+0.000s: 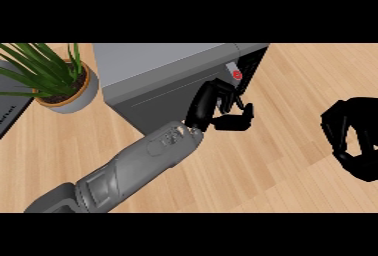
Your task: Pick up the milk, place it into the microwave and close the microwave
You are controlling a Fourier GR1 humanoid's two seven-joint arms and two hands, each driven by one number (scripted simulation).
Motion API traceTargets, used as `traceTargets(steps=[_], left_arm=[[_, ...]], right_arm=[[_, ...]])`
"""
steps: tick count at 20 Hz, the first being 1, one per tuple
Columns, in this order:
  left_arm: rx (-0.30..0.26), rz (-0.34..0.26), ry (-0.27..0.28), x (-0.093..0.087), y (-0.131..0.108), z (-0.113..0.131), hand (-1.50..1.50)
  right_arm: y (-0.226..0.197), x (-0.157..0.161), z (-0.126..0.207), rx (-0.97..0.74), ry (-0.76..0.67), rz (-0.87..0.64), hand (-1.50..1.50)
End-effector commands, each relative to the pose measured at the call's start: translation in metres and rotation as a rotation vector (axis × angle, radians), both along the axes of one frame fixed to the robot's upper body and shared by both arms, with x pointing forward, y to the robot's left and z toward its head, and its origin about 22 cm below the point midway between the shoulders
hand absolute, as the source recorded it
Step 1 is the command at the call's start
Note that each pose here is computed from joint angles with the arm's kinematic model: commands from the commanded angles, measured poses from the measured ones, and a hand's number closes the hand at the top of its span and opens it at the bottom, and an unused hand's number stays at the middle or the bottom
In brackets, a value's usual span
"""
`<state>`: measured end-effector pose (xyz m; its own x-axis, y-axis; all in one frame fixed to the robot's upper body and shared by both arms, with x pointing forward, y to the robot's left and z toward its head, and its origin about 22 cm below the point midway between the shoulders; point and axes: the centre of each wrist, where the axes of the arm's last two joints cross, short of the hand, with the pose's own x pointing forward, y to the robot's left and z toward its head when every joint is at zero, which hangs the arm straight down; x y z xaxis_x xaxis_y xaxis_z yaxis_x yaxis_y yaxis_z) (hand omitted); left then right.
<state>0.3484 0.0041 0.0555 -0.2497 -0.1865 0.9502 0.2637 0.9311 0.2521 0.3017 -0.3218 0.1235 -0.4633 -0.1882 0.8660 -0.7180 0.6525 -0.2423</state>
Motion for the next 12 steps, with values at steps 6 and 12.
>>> traceTargets(steps=[6,12], left_arm=[[-0.021,-0.04,-0.057,0.005,-0.027,0.025,1.5],[-0.03,-0.024,-0.07,0.003,-0.027,0.023,1.5]], right_arm=[[0.021,-0.007,0.013,0.01,-0.046,0.17,1.5],[0.032,-0.013,0.016,0.011,-0.048,0.211,1.5]])
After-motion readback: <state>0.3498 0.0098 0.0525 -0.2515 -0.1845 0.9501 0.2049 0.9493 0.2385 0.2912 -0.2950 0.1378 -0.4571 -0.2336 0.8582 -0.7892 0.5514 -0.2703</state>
